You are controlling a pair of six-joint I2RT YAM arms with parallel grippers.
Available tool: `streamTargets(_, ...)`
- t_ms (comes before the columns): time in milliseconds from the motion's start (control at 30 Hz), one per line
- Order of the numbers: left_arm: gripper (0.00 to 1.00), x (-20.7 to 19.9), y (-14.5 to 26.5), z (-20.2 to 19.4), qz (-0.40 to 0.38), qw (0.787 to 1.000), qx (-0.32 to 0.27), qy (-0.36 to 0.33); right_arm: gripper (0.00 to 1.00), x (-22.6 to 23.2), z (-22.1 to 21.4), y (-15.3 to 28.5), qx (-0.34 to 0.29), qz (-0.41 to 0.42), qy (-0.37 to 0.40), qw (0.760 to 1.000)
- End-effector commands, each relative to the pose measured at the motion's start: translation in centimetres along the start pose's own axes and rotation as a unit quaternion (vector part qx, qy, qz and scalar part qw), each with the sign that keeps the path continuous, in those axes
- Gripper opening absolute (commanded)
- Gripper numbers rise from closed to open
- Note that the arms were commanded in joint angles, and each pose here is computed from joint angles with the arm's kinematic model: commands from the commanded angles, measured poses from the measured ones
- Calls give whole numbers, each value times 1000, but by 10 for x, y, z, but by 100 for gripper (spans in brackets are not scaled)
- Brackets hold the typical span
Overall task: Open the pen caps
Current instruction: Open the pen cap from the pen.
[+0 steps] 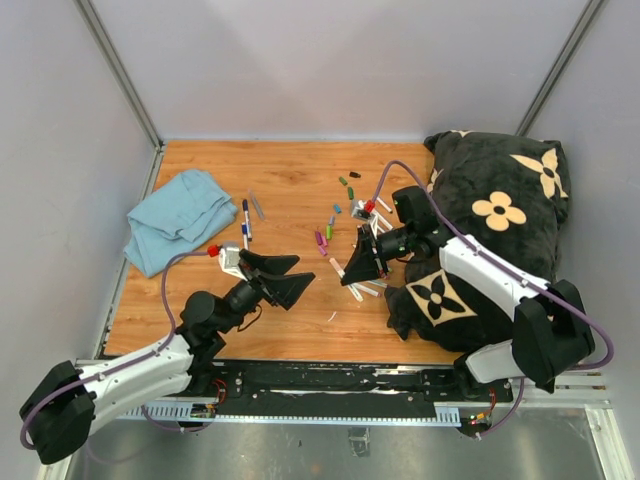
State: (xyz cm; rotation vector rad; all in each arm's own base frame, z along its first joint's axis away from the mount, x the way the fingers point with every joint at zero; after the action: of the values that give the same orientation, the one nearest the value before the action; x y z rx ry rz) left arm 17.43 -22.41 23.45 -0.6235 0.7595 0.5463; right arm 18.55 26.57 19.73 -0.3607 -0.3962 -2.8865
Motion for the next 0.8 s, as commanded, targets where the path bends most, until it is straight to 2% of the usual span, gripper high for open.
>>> streamTargets(0,99,-15,-10,5,-33,999,15,16,5,-2,4,5,-2,9,9,1000)
streamTargets(300,96,-13,-31,8,-36,998,10,57,5,-2,3,4,-1,15,5,1000)
streamTargets(500,78,-6,-48,-2,-27,996,31,79,6,-1,3,4,-2,18,3,1000)
streamTargets(633,61,-3,-51,-14,-37,993,50,104,6,-1,2,3,-4,23,-1,1000)
streamTargets(767,58,-5,-55,-21,-53,990,58,116,6,-1,2,3,-6,28,-8,1000)
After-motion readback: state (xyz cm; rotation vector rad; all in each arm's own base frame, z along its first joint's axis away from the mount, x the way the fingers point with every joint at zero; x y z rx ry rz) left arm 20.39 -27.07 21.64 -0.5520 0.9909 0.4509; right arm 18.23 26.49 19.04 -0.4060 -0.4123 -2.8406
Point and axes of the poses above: each gripper's point midway between its finger pads, its own y axis back along the fingers, its own x axis along the line the jaws close on, z = x × y, the point moved 2 cm from there along y, back along the fingers, and after that the axes turned 15 degrees about y, right-handed, at the moved point
